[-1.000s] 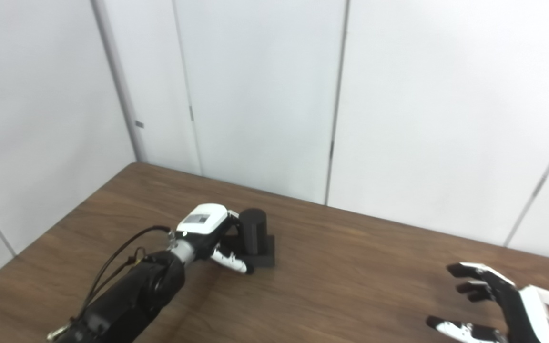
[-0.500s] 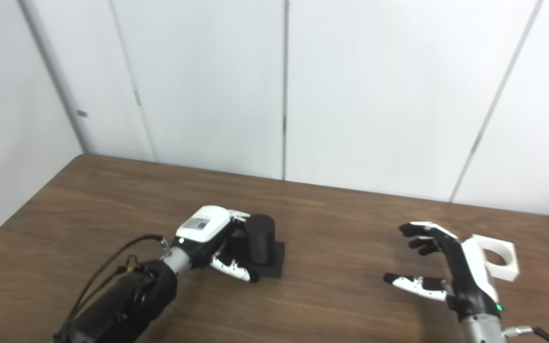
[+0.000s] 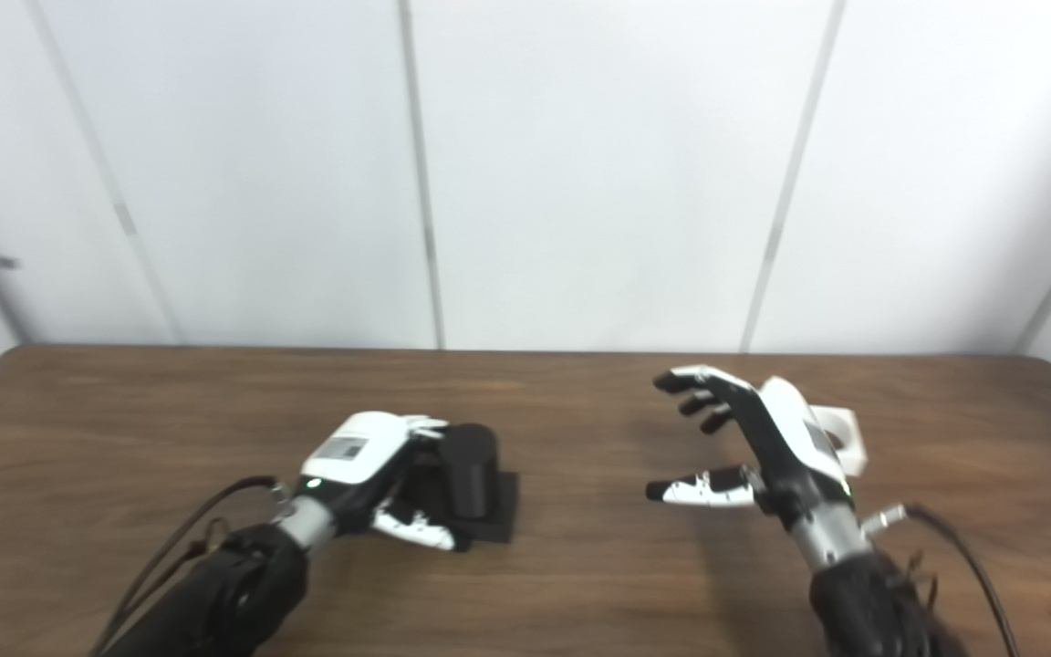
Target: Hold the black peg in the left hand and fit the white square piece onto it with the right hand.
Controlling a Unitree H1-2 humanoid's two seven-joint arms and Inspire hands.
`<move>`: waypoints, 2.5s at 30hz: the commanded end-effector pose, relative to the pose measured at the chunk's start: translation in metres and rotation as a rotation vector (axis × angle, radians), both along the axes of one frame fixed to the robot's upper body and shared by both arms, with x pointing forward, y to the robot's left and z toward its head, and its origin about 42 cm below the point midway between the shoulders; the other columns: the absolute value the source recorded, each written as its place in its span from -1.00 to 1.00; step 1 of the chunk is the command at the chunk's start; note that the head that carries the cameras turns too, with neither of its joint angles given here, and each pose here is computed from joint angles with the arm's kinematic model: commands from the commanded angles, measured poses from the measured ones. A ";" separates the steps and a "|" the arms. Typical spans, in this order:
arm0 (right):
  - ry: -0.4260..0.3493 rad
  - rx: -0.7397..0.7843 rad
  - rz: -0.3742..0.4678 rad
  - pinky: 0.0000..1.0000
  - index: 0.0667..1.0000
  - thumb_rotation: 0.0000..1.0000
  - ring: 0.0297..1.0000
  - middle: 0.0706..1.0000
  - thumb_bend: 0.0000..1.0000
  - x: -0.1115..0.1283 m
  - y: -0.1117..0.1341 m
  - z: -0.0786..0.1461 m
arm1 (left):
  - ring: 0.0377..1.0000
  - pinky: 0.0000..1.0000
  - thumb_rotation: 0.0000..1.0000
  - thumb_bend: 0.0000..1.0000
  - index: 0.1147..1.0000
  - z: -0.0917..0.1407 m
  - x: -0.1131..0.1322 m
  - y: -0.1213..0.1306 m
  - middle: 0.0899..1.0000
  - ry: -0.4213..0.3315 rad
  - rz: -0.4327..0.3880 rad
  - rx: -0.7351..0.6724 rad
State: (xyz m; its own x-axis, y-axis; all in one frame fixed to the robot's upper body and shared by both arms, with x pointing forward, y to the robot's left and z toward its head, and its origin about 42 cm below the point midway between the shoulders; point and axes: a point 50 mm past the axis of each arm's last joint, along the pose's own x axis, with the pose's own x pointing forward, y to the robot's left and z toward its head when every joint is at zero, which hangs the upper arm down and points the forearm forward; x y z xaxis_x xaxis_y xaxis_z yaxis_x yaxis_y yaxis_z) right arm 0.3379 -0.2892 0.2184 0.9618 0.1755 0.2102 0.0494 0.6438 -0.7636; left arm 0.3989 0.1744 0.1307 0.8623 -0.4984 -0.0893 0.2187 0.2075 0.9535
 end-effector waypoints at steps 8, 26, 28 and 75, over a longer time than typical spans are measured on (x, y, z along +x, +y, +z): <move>0.012 -0.376 -0.075 0.21 0.50 -0.83 0.50 0.61 0.54 0.018 -0.022 0.076 | 0.70 0.66 -0.86 0.05 -0.15 -0.061 -0.037 0.024 0.68 0.208 -0.062 0.158; 0.362 -0.808 -0.295 0.74 0.73 -0.72 0.94 0.98 0.74 0.071 -0.045 0.108 | 0.69 0.55 -0.87 0.05 -0.15 -0.071 -0.037 0.058 0.66 0.203 -0.084 0.136; 0.402 -0.839 -0.311 0.76 0.75 -0.72 0.96 0.98 0.82 0.077 -0.046 0.104 | 0.71 0.55 -0.86 0.05 -0.15 -0.072 -0.037 0.060 0.68 0.204 -0.086 0.137; 0.557 -0.743 -0.276 0.50 0.40 -0.56 0.70 0.77 0.65 0.143 -0.046 0.035 | 0.65 0.47 -0.88 0.05 -0.15 -0.054 -0.052 0.048 0.65 0.197 -0.086 0.119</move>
State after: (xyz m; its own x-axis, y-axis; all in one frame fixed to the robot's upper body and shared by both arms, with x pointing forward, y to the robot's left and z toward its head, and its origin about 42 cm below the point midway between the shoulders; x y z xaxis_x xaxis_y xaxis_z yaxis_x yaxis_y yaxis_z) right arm 0.4684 -0.3491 0.2342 0.8873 -0.2196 -0.4057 -0.4111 0.0225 -0.9113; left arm 0.3829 0.2094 0.1274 0.8384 -0.5428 -0.0496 0.2000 0.2218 0.9544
